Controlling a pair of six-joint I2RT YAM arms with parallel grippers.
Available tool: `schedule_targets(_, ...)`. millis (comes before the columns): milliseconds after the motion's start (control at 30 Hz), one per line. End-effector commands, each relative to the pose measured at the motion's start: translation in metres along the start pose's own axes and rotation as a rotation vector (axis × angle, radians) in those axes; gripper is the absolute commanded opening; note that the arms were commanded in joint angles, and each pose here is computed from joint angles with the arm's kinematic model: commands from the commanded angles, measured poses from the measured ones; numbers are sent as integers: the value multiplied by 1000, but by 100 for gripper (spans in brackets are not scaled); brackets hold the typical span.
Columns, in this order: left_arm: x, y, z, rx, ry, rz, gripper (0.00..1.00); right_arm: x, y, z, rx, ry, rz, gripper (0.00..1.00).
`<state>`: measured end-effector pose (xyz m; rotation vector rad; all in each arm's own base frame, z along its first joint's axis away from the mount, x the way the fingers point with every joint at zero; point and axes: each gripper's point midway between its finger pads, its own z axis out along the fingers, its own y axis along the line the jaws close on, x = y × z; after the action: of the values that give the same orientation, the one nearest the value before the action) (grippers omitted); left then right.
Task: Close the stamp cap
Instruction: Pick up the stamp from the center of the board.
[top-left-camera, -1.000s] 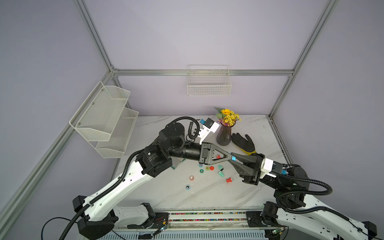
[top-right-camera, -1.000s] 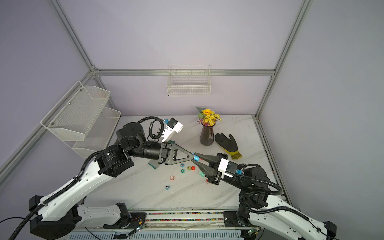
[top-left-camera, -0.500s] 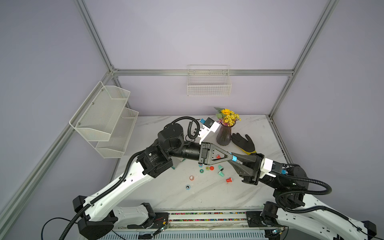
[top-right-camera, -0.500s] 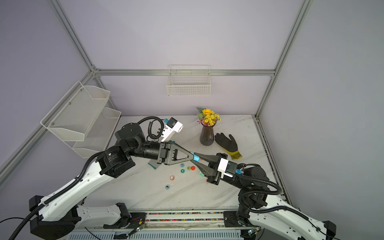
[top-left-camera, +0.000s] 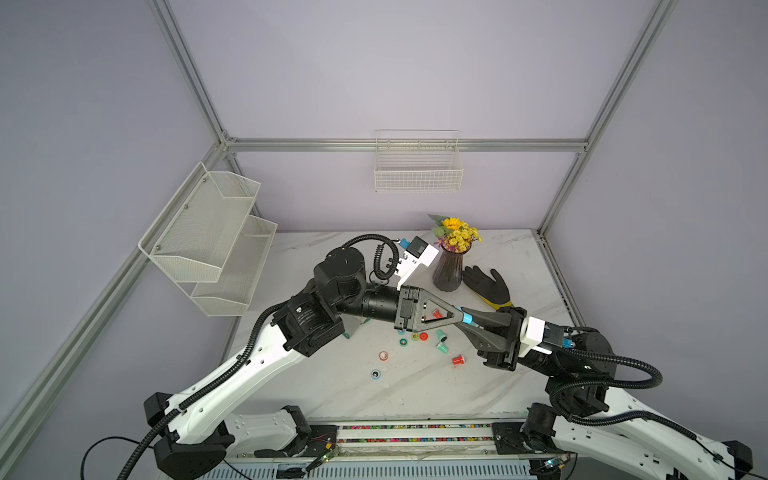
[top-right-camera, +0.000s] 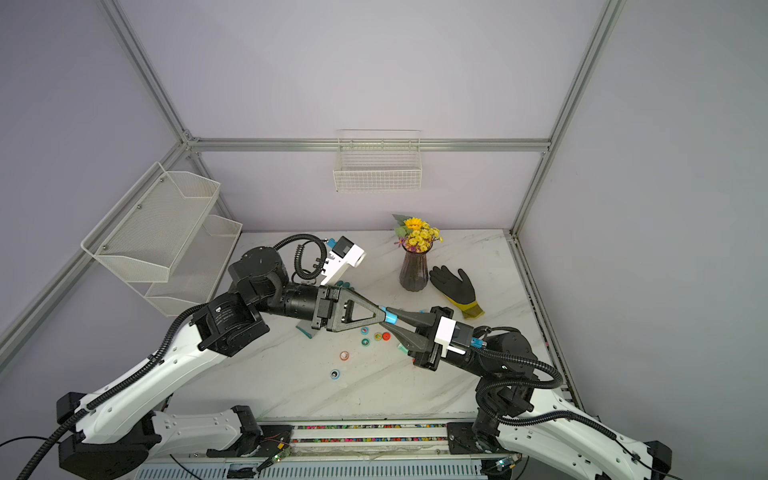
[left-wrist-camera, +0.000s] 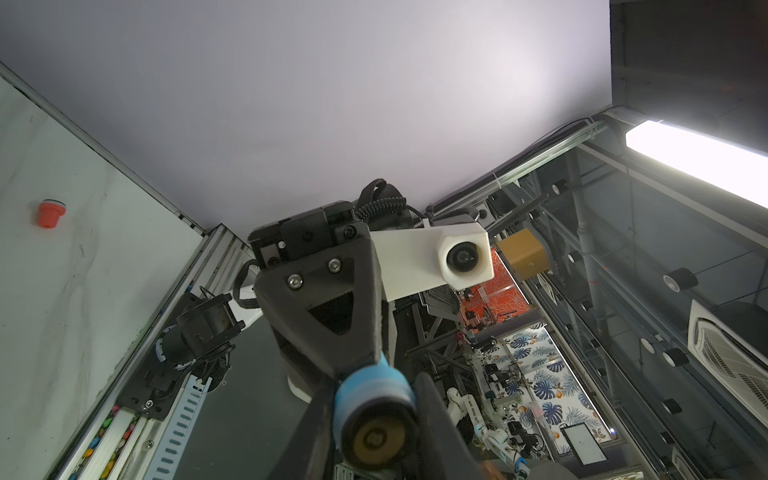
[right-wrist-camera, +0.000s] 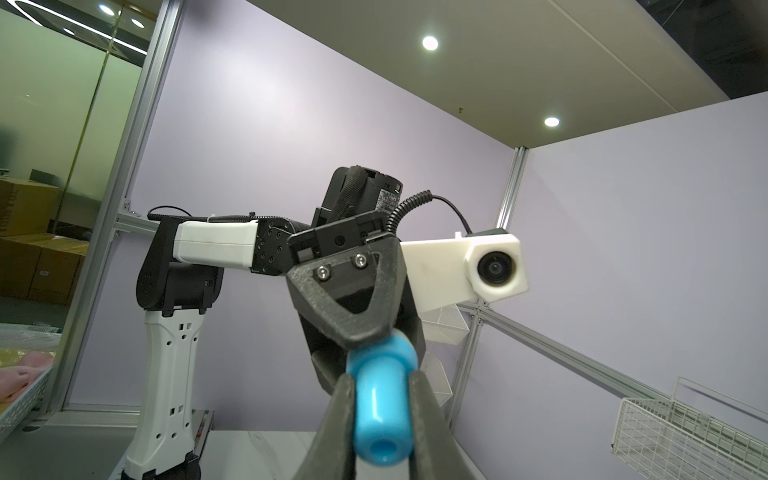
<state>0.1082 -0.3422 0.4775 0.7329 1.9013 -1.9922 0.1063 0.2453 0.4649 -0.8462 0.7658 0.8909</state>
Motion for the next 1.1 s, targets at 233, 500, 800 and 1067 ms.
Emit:
schedule_targets(233,-18,25,-42,-199,-143,43,71,11,-4,1,29,41,76,6)
schedule_targets(500,-10,96,-101,-677,-209,36,73,58,-35,-13,251,239,192,1)
schedule_targets(800,58,210,-144,-1169,-71,-140,64,128,-76,-42,601,541,324,0)
schedule_targets(1067,141,287,-157,-1467,125,-295,58,165,-81,-53,696,642,343,0)
